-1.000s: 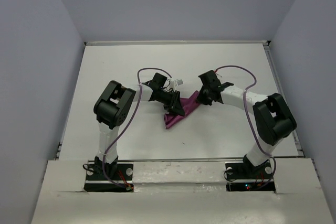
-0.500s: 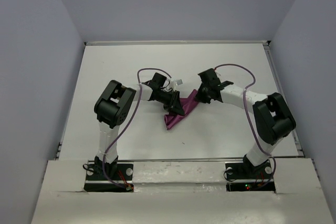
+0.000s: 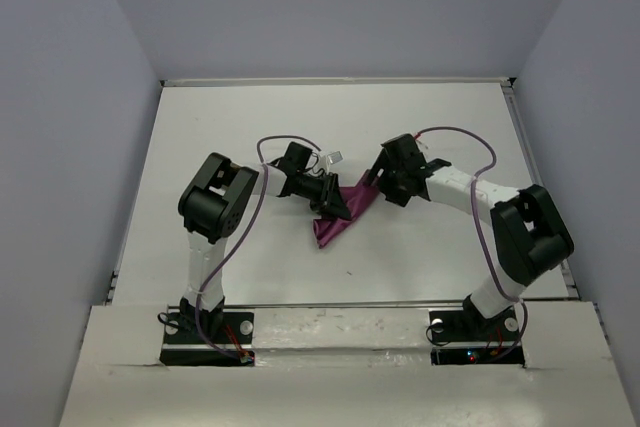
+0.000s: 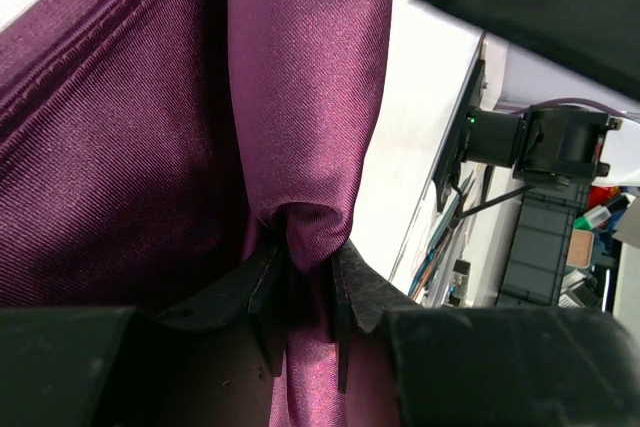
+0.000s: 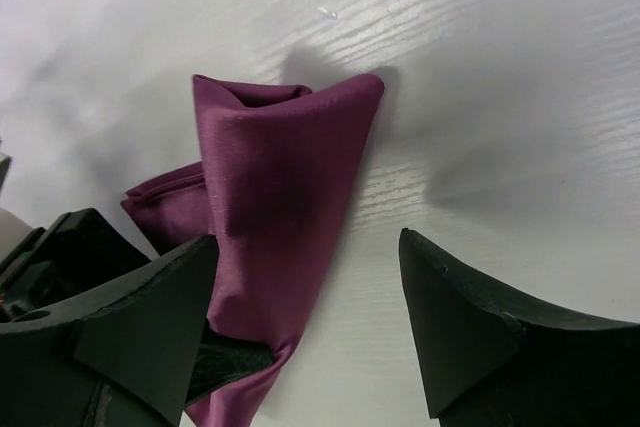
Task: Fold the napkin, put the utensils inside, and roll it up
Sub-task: Roll the napkin at the center of the board.
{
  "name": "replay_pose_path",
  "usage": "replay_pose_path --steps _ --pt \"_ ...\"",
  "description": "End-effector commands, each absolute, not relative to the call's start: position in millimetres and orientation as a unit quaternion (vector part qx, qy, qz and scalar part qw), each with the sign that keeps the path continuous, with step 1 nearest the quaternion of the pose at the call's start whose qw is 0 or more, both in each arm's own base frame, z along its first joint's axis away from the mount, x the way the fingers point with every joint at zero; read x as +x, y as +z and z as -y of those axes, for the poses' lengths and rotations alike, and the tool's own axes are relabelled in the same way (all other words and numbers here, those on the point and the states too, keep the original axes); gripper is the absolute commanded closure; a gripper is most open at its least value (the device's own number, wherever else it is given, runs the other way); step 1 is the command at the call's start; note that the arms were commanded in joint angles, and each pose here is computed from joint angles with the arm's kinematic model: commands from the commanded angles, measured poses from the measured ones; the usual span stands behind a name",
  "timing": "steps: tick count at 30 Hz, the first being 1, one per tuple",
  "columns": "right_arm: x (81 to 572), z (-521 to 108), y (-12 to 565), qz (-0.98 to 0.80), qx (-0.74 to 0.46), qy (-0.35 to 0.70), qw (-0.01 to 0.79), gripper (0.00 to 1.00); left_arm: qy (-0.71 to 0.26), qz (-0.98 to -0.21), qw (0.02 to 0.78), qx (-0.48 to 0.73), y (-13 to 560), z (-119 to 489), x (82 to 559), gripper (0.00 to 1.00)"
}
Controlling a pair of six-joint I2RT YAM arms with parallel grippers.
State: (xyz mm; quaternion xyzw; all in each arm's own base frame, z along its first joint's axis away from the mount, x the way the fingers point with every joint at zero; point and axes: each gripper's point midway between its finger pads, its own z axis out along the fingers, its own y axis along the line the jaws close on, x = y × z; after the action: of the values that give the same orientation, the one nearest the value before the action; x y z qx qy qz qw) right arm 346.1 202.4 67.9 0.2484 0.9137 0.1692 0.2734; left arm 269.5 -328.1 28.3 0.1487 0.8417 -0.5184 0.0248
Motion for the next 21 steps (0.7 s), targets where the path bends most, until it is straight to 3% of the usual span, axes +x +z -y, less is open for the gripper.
replay_pose_path --steps 1,14,17,21 --pt "353 -222 67 -0.916 0.242 0.197 0.253 0.21 -0.446 -0.891 0.004 0.081 -26 302 266 1.0" --pt "355 -232 19 -0.926 0.236 0.196 0.219 0.32 -0.463 -0.883 -0.015 0.071 -37 294 263 1.0" --pt "357 -230 14 -0.927 0.241 0.187 0.22 0.39 -0.463 -0.883 -0.018 0.071 -39 293 262 1.0" --pt "359 -228 1 -0.931 0.241 0.171 0.215 0.57 -0.465 -0.882 -0.018 0.074 -39 294 261 1.0"
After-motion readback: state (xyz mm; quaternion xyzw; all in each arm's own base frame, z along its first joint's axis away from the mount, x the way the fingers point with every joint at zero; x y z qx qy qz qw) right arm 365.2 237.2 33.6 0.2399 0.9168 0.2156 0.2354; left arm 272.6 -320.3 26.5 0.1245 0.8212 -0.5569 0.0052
